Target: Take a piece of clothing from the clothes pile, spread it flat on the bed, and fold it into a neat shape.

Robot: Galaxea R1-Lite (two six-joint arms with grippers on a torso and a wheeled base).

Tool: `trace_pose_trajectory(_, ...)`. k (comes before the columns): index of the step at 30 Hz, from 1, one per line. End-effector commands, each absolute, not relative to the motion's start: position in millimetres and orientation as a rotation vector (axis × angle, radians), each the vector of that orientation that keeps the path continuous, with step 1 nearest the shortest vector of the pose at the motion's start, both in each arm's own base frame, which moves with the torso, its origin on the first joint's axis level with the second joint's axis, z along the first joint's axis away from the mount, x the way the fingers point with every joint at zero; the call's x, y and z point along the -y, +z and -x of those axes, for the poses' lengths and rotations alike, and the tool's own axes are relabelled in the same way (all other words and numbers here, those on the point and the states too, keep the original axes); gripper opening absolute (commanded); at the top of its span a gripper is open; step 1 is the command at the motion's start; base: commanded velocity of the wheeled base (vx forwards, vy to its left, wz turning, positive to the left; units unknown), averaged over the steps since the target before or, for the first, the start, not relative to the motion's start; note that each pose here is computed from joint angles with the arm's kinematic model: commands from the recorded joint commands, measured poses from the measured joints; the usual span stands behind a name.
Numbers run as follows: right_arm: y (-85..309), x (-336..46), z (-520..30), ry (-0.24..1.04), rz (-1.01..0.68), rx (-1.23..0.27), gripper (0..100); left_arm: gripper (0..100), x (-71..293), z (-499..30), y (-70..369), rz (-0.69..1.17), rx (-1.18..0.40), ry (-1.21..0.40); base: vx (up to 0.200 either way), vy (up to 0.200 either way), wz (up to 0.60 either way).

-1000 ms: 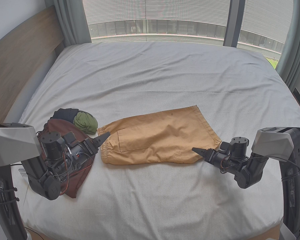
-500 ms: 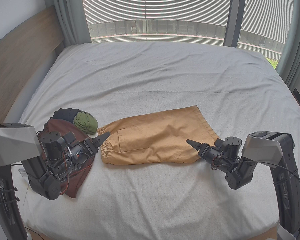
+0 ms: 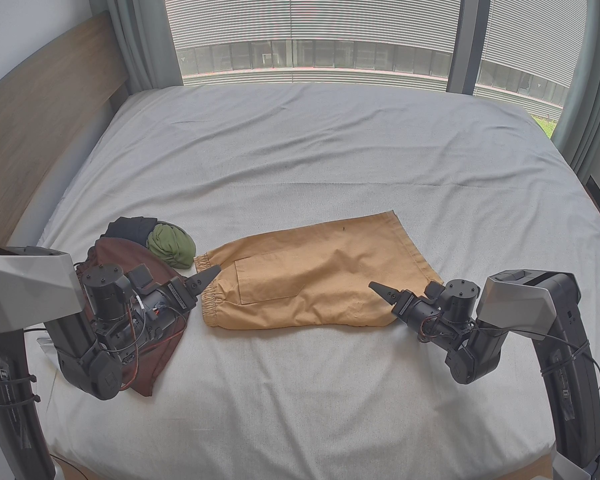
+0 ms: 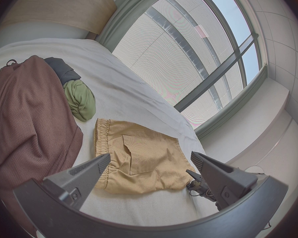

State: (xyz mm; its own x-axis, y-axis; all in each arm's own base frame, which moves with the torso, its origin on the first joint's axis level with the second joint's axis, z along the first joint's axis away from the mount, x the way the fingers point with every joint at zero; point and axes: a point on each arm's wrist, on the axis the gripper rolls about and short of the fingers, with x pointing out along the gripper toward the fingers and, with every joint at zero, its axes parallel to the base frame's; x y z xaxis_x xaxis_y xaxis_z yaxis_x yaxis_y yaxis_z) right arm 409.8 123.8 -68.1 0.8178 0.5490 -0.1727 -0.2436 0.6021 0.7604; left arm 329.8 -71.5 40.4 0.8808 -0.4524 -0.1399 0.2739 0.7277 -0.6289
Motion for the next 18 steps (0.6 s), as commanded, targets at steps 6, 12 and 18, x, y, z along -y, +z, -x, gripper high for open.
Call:
trace_pose_trajectory(6, -74, -127, -405, 0.472, -0.801, -0.445, 0, 100, 72, -330, 39, 0.643, -0.300, -0.407, 0.000, 0.000, 0.00)
trace_pose_trajectory(12, -68, -132, -397, 0.494, -0.796, -0.440, 0, 100, 72, -330, 38, 0.643, -0.302, -0.406, 0.000, 0.000, 0.00)
trace_pose_trajectory(18, -52, -136, -382, 0.511, -0.789, -0.455, 0, 100, 72, -330, 38, 0.645, -0.303, -0.406, 0.000, 0.000, 0.00)
